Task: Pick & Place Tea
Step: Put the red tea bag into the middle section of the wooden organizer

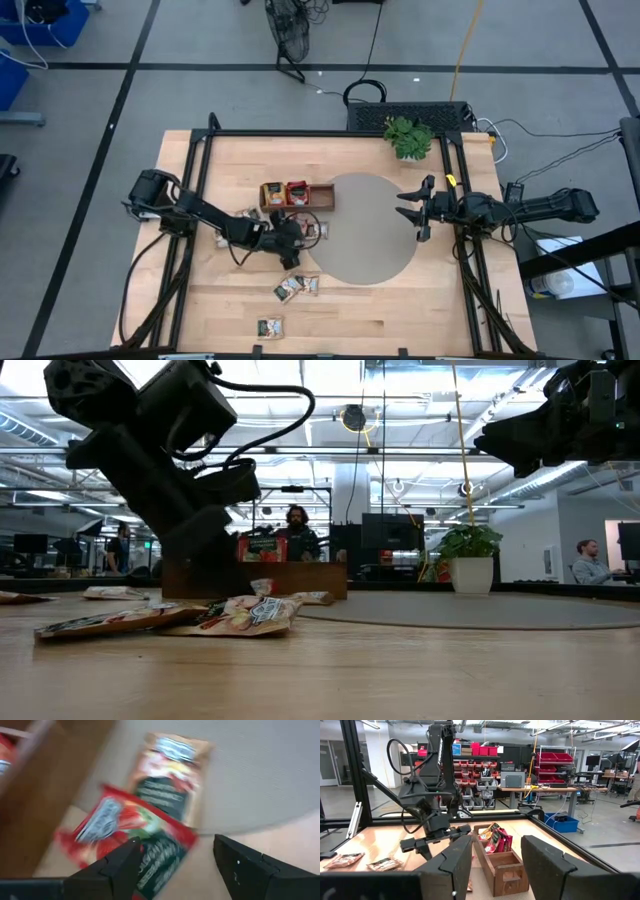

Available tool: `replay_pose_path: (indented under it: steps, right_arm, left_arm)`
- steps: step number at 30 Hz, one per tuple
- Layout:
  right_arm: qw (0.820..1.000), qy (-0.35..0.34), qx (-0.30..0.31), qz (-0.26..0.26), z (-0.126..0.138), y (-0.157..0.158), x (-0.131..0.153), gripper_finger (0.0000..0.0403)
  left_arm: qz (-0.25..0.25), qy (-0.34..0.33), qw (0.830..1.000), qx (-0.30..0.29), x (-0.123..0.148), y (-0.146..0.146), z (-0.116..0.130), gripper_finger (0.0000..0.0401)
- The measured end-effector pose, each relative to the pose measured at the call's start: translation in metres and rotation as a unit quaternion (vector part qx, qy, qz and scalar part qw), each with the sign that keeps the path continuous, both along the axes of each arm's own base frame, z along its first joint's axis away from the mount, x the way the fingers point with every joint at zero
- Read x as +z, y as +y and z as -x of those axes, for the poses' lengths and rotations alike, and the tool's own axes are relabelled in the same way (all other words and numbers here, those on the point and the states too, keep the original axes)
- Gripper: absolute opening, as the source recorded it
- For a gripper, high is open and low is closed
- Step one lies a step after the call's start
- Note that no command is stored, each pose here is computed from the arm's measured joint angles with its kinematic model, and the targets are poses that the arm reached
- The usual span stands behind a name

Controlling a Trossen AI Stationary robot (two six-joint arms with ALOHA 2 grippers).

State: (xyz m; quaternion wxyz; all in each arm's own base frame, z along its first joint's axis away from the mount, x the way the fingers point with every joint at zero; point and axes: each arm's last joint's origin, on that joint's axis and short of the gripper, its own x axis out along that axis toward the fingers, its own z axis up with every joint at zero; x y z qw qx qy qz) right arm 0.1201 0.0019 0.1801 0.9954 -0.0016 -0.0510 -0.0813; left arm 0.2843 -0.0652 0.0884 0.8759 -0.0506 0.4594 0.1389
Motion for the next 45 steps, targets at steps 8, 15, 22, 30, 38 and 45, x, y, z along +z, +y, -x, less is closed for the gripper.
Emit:
replay_pose_path:
  steps: [8, 15, 22, 30, 38, 45]
  right_arm:
    - [1.0, 0.0, 0.0, 0.0, 0.0, 0.0, 0.0, 0.0155]
    - [1.0, 0.0, 0.0, 0.0, 0.0, 0.0, 0.0, 0.0155]
    - [1.0, 0.0, 0.0, 0.0, 0.0, 0.0, 0.0, 0.0155]
    - [1.0, -0.004, 0.0, 0.0, 0.0, 0.0, 0.001, 0.0155]
    - [1.0, -0.003, 0.0, 0.0, 0.0, 0.0, 0.001, 0.0155]
    - [1.0, -0.004, 0.0, 0.0, 0.0, 0.0, 0.001, 0.0155]
  left_arm:
    - [0.018, 0.002, 1.0, -0.02, 0.0, -0.003, 0.0, 0.012]
    - [0.01, 0.002, 0.999, -0.045, 0.0, -0.005, 0.0, 0.0012]
    - [-0.009, 0.014, 0.992, -0.123, 0.021, -0.019, 0.012, 0.0004]
    - [0.006, -0.102, 0.984, -0.143, 0.084, -0.019, 0.022, 0.0002]
    - [0.068, -0.178, 0.981, -0.045, 0.133, 0.045, 0.034, 0.0002]
    - [0.249, -0.172, 0.953, 0.004, 0.126, 0.107, 0.032, 0.0002]
